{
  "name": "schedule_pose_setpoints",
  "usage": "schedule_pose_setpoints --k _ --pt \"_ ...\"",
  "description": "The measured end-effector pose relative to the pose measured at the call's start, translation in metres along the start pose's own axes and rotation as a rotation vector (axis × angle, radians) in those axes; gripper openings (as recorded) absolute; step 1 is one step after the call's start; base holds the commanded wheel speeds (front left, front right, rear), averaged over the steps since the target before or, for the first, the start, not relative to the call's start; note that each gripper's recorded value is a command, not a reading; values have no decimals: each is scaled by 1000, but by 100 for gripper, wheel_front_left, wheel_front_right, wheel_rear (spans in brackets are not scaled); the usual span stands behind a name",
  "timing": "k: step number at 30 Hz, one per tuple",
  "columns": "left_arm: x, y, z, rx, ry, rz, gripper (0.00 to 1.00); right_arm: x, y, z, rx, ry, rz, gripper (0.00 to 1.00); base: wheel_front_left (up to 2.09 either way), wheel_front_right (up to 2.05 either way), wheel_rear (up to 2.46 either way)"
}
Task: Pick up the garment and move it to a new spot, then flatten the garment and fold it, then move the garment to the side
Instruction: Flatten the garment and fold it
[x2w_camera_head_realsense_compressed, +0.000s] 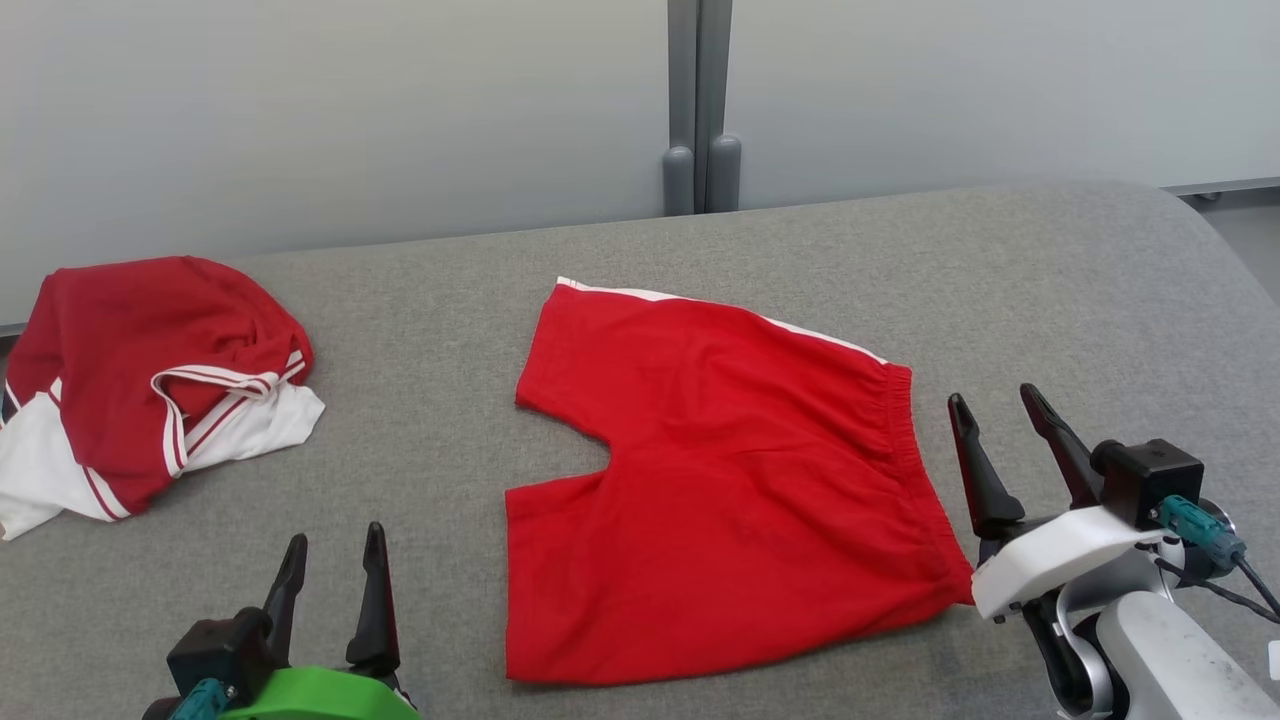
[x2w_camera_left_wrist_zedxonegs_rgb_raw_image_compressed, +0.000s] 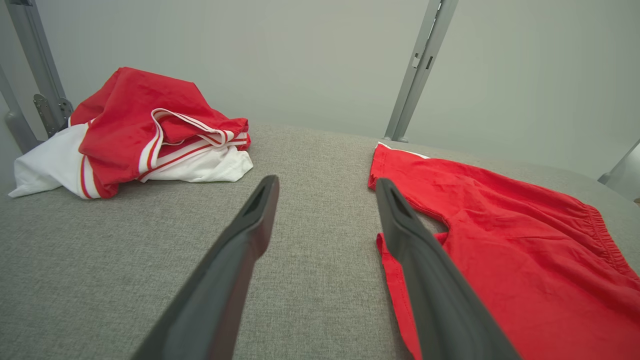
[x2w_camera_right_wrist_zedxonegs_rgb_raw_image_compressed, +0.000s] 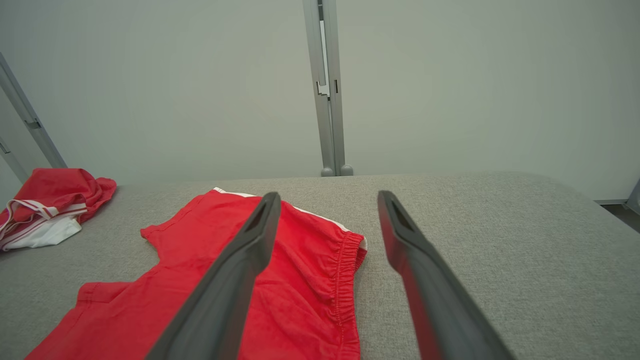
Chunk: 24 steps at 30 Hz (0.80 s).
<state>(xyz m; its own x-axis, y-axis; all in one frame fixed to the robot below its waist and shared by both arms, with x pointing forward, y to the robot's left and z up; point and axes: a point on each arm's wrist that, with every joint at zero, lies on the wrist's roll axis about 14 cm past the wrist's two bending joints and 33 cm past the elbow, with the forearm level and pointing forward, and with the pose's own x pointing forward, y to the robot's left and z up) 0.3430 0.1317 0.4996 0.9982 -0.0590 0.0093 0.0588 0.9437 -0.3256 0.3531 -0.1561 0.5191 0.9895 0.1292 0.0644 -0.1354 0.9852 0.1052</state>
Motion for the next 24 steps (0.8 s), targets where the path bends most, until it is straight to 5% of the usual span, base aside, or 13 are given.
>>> schedule_pose_setpoints --k 16,24 --pt "-5 -6 -2 4 0 -5 100 -4 1 -4 -5 10 1 100 0 0 0" --pt "-33 -11 -63 55 245 -59 100 -26 -3 -43 -87 145 58 100 0 0 0"
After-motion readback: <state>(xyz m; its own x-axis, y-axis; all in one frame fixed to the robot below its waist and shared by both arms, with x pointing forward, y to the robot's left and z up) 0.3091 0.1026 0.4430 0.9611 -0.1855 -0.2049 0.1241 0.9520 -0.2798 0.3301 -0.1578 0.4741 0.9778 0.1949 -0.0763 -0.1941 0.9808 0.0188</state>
